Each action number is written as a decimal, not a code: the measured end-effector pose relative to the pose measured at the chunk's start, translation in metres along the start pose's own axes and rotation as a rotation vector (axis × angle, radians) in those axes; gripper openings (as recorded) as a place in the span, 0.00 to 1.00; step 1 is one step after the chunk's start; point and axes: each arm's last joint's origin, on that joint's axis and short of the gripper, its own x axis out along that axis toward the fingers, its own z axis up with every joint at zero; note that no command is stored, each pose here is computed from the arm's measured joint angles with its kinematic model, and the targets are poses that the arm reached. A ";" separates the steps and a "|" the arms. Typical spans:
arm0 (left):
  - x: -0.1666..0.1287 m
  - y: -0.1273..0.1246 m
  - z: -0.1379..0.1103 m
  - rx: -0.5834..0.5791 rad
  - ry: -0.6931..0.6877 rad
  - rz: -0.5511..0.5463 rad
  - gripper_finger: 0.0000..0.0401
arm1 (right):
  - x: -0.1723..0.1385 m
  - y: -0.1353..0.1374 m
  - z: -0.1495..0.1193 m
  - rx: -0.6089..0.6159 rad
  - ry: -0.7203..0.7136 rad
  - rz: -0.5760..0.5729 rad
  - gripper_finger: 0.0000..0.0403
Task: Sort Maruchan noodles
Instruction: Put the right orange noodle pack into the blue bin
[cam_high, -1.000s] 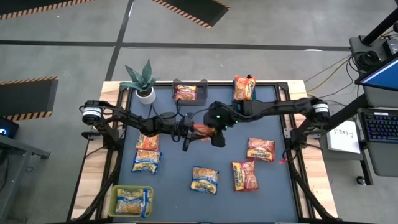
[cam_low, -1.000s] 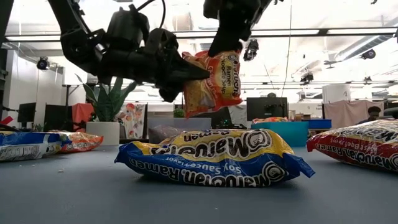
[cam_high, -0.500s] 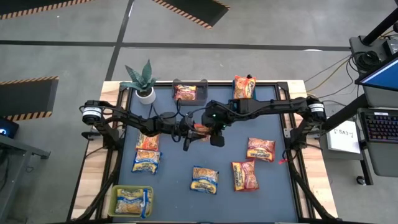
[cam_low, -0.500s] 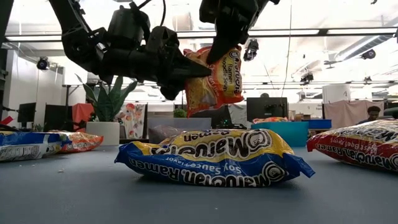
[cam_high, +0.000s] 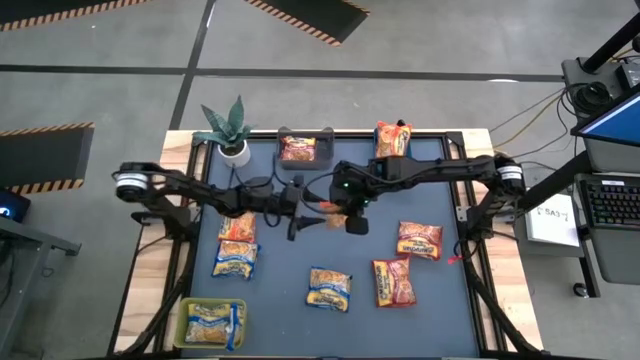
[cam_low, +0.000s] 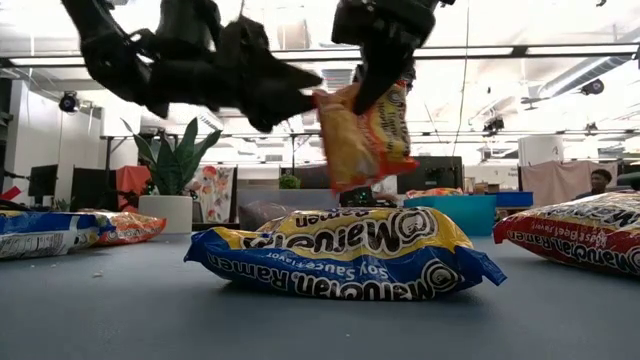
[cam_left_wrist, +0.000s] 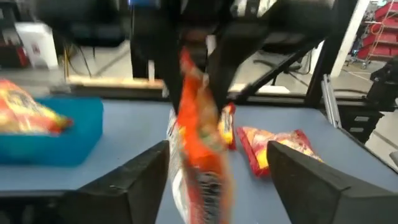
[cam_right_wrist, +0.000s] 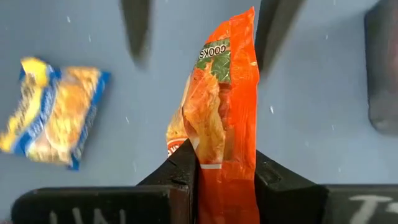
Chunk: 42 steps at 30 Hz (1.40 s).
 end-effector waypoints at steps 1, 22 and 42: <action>-0.005 -0.001 0.005 0.014 -0.018 0.006 0.66 | -0.002 -0.003 -0.002 -0.002 0.017 -0.011 0.15; -0.079 -0.015 0.032 0.023 -0.206 0.053 0.69 | -0.104 -0.127 -0.096 0.171 0.024 -0.365 0.16; -0.073 -0.012 0.026 0.019 -0.197 0.080 0.69 | -0.059 -0.166 -0.179 0.255 0.068 -0.418 0.16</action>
